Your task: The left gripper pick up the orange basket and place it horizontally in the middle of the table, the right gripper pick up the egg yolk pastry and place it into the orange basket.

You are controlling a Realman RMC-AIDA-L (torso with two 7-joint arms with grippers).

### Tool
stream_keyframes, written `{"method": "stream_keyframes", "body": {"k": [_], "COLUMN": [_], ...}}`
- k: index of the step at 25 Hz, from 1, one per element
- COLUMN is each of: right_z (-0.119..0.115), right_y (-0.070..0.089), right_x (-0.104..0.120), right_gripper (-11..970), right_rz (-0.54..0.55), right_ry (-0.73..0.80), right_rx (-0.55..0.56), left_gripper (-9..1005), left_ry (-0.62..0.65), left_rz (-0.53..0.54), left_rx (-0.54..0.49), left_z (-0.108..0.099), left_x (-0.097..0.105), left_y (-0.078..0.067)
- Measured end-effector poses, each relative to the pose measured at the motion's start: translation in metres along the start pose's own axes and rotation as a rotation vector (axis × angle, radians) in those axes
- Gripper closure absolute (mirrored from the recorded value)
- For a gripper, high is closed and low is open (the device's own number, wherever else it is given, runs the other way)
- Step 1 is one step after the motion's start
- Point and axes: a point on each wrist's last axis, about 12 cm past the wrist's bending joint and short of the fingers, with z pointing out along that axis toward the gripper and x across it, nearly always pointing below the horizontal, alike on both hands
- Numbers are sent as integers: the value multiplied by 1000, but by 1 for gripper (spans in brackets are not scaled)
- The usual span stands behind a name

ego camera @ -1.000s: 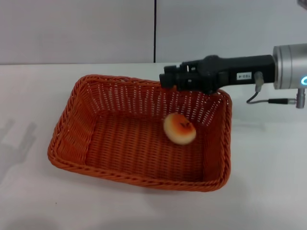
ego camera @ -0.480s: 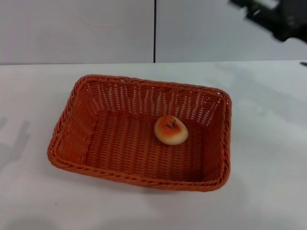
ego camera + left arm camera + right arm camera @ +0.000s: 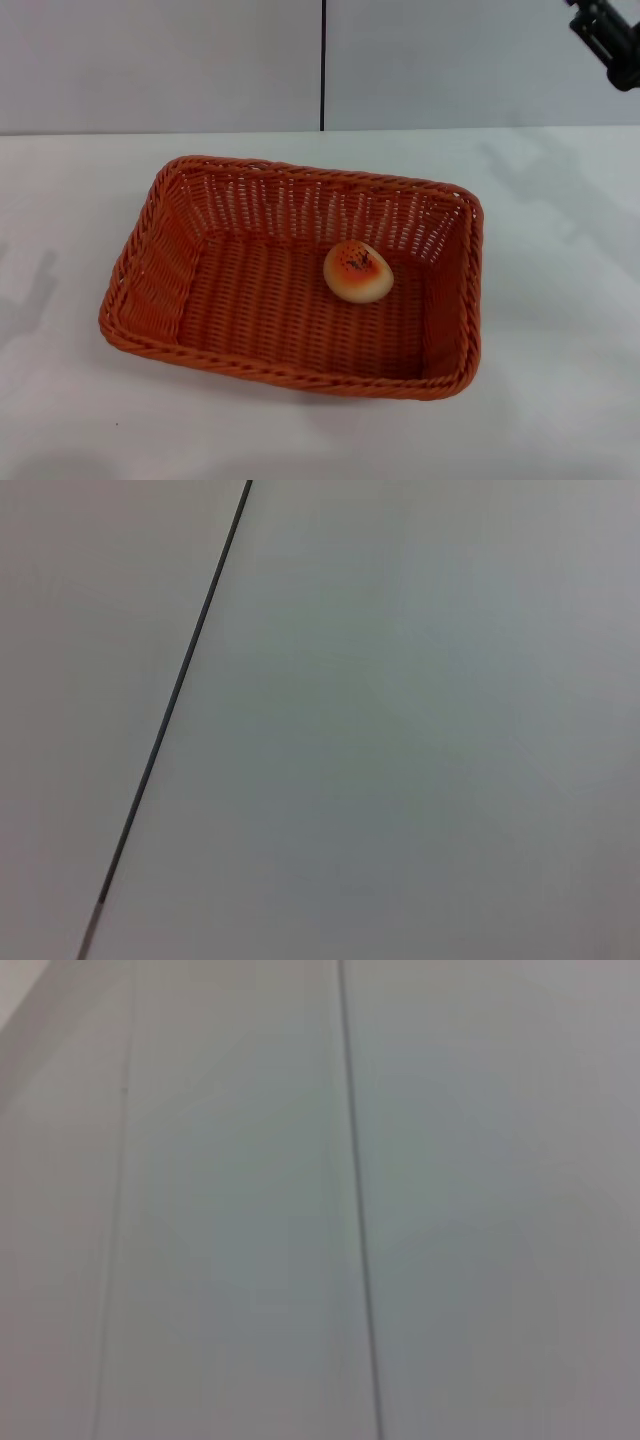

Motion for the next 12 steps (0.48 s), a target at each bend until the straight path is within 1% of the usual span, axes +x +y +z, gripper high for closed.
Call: {"method": "stream_keyframes", "body": {"k": [5,8,12], "right_z": [-5,-13,-26], "right_y": [-2,-3,-5], "right_x": [7,12,11], "right_gripper": [372,372,372], "right_rz": [-11,0,-23], "right_ry": [20,26,25], "right_rx": [57,108,161], "left_gripper": [348,348,348], "left_ry": [28,25,18], "left_rz": [27,25,26], "left_rx": [-28,-32,-34], "left_z": [0,2,2], "left_x": [3,2,1], "left_y": [3,6,6]}}
